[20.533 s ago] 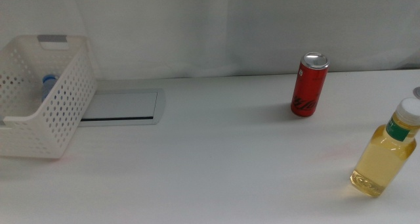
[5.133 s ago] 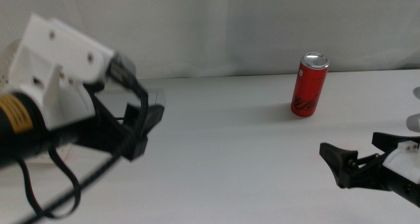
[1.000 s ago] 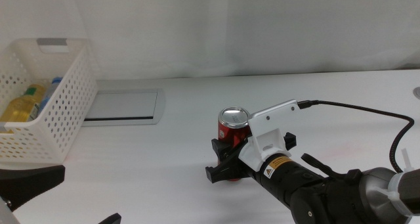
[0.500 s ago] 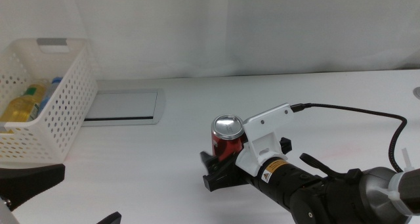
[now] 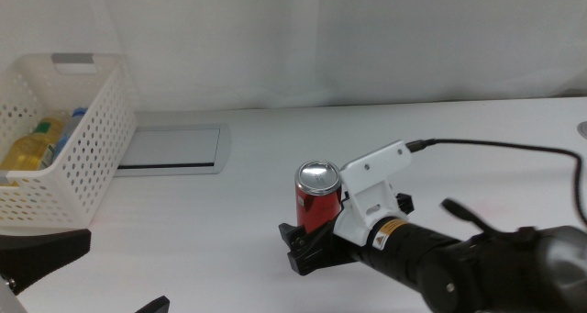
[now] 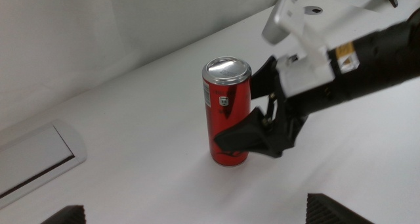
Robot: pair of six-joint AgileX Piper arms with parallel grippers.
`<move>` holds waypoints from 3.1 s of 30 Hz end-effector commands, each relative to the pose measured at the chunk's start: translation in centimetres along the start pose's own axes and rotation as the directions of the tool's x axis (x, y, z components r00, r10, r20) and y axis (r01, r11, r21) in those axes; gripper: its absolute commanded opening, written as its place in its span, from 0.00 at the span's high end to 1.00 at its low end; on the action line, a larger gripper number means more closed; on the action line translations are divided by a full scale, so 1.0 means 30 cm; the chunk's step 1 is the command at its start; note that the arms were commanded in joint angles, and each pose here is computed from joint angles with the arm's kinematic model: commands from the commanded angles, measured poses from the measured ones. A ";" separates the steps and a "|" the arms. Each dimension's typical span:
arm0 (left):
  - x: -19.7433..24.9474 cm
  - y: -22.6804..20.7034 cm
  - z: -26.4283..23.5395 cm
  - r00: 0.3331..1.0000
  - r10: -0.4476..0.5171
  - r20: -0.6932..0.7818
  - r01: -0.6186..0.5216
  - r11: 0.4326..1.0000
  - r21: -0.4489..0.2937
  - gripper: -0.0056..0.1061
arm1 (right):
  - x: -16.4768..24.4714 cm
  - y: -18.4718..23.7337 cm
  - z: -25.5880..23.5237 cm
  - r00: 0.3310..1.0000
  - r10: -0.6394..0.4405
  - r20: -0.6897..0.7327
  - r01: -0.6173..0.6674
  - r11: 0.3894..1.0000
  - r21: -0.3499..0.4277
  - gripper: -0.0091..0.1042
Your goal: Use arms to grab the bottles and put them into the dustbin to the left of the table.
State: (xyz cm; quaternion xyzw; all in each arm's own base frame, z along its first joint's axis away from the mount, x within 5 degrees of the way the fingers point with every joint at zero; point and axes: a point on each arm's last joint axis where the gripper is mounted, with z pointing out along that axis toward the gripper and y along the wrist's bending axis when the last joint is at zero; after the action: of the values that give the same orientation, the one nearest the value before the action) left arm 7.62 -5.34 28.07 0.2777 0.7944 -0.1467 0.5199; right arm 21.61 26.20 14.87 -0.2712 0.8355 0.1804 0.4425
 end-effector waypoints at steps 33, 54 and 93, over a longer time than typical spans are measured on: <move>-0.025 -0.003 0.002 0.996 -0.024 0.090 0.023 1.000 0.012 0.18 | -0.113 -0.356 -0.716 0.993 -0.101 0.066 0.092 0.988 0.126 0.05; 0.044 -0.040 0.399 0.992 -0.051 0.115 0.047 0.998 0.040 0.18 | -0.129 -0.343 -0.771 0.984 -0.105 0.147 0.082 0.985 0.154 0.05; 0.175 -0.153 0.976 0.975 -0.149 0.162 0.146 0.989 0.027 0.18 | -0.120 -0.335 -0.769 0.987 -0.102 0.121 0.086 0.988 0.126 0.05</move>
State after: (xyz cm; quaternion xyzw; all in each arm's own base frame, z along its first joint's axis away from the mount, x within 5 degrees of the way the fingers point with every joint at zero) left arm 24.80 -22.44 11.06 0.2166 0.7619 -0.2115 0.5726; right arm 14.73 6.94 30.05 -0.2677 0.7995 0.1291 0.5220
